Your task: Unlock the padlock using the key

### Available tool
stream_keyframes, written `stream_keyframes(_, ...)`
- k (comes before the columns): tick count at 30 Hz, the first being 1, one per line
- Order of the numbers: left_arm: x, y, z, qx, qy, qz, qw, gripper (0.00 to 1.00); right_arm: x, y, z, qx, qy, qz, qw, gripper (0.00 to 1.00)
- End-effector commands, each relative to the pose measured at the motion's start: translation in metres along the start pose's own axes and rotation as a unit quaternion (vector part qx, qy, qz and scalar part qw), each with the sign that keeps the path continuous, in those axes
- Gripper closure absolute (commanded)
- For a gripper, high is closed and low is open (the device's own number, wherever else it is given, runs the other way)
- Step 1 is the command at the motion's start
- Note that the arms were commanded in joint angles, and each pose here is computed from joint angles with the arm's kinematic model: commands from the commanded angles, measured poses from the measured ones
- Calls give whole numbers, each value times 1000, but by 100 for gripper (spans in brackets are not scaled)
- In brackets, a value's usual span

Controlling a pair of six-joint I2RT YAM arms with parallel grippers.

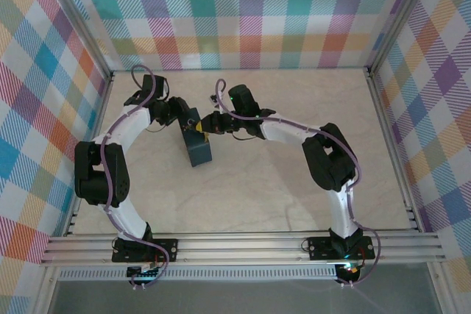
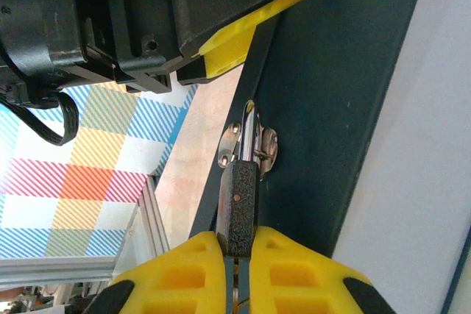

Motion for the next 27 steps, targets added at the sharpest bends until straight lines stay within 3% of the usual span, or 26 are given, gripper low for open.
stream_keyframes(1,-34,-2,13,40,-17,63,997,55,12,-8,-34,-29,-1,-29,999,92)
stream_keyframes(4,-35,-7,14,38,-26,55,997,56,15,-13,-31,-6,19,-41,999,92)
stream_keyframes(8,-40,-14,13,41,-23,44,998,53,21,0,3,108,40,-43,992,92)
stream_keyframes(11,-41,-14,14,41,-28,42,998,53,20,10,12,142,61,-41,987,92)
stream_keyframes(21,-47,-15,20,54,-34,45,997,52,16,17,3,155,159,-59,973,95)
stream_keyframes(27,-27,-40,5,48,-36,11,998,38,15,10,5,135,164,-60,975,95)
Point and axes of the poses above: each hand's point on the last joint's axis, 136 mm out from that joint toward the fingers, its own y axis out along the fingers, its own z axis along the line the jaws close on, x = y × z, the point moved 6 cm from there along -y, back along the fingers, and after that the axes turned 9 degrees about -y, right-handed, at the moved point
